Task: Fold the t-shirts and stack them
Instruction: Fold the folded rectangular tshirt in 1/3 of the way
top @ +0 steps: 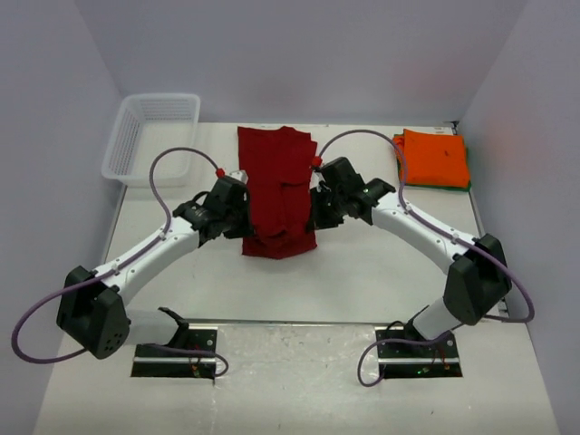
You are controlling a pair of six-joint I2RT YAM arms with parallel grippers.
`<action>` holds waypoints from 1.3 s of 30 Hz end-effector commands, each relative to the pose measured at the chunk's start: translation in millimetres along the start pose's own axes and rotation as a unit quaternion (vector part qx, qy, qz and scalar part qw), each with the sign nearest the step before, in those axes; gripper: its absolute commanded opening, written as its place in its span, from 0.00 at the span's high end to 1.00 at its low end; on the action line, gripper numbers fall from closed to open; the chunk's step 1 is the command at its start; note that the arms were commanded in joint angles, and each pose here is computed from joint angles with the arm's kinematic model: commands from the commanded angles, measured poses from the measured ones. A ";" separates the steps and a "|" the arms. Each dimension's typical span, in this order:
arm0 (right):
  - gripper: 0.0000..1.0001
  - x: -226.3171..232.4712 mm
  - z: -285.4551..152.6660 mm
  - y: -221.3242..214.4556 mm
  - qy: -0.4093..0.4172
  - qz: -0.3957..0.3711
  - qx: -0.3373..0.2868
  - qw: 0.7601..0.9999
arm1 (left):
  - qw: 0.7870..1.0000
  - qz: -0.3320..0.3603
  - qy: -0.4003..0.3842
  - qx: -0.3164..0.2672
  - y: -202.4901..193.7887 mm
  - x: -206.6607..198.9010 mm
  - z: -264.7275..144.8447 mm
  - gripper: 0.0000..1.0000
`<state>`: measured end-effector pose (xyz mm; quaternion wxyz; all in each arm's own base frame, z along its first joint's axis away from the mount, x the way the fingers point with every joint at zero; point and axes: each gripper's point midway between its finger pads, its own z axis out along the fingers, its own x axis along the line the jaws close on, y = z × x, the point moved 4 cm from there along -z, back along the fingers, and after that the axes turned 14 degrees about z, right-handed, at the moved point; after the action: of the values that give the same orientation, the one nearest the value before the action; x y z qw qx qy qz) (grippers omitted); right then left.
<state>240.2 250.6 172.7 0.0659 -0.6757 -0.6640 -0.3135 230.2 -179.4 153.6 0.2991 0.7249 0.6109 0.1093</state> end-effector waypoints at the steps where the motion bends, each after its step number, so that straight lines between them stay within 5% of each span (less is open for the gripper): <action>1: 1.00 5.8 -3.7 37.1 0.007 -0.018 -0.005 1.000 | 0.998 0.047 0.033 -0.023 39.6 15.2 5.4 1.00; 16: 1.00 -21.9 68.9 143.3 0.001 0.016 0.045 0.999 | 0.996 0.036 0.082 -0.019 123.7 57.1 62.8 1.00; 39: 1.00 -36.3 100.1 193.1 0.029 0.035 0.059 0.997 | 0.998 0.033 0.061 -0.010 158.6 73.9 127.4 1.00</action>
<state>450.8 248.5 120.1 0.1322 -0.7002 -0.6488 -0.2670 423.2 -159.5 109.4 0.2289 0.7393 0.6153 0.1495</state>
